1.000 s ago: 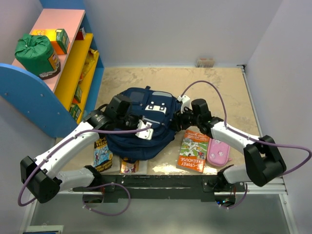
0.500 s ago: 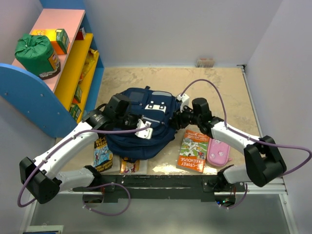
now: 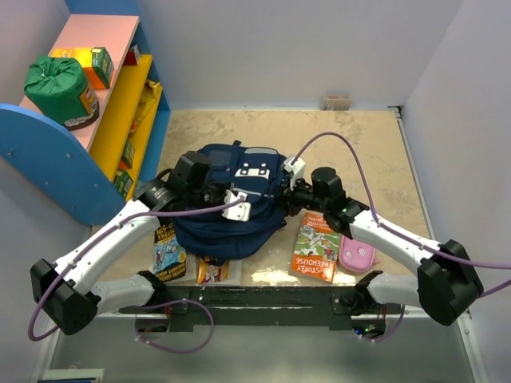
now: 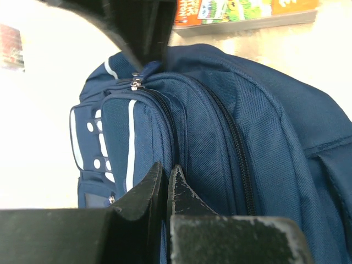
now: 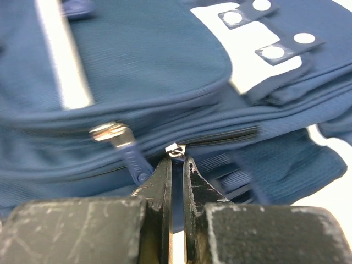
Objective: Pack the student bag
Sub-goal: Unzip the student bag at the center of the board.
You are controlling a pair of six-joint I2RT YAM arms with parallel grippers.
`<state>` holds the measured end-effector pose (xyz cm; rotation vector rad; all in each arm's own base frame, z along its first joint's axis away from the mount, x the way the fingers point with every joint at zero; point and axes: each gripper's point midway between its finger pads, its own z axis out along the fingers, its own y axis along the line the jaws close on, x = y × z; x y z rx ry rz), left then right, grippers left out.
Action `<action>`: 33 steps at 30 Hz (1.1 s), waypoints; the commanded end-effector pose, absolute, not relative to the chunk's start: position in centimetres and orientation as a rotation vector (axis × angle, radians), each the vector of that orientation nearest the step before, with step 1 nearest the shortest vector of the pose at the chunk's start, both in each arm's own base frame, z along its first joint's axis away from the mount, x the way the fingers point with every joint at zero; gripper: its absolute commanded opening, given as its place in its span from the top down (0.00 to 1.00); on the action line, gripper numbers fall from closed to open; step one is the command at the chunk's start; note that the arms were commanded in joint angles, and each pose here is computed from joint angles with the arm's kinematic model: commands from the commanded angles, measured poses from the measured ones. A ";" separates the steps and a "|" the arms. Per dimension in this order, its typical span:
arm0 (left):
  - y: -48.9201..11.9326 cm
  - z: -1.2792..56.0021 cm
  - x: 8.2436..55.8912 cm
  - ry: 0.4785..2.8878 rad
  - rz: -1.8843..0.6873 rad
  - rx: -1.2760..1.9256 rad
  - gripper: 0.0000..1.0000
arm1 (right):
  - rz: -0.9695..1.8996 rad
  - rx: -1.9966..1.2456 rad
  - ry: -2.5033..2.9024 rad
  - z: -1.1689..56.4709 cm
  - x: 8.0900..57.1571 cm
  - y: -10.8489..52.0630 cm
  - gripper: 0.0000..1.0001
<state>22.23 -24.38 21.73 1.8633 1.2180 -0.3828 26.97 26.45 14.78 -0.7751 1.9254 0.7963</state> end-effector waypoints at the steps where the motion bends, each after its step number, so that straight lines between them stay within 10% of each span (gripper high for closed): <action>1: -25.5 25.2 24.2 1.134 -0.319 1.726 1.00 | 0.856 -0.798 1.806 17.8 25.1 28.2 1.00; 33: -32.9 21.3 33.7 1.902 -0.521 1.149 1.00 | 0.851 -0.518 1.704 22.5 19.6 29.3 1.00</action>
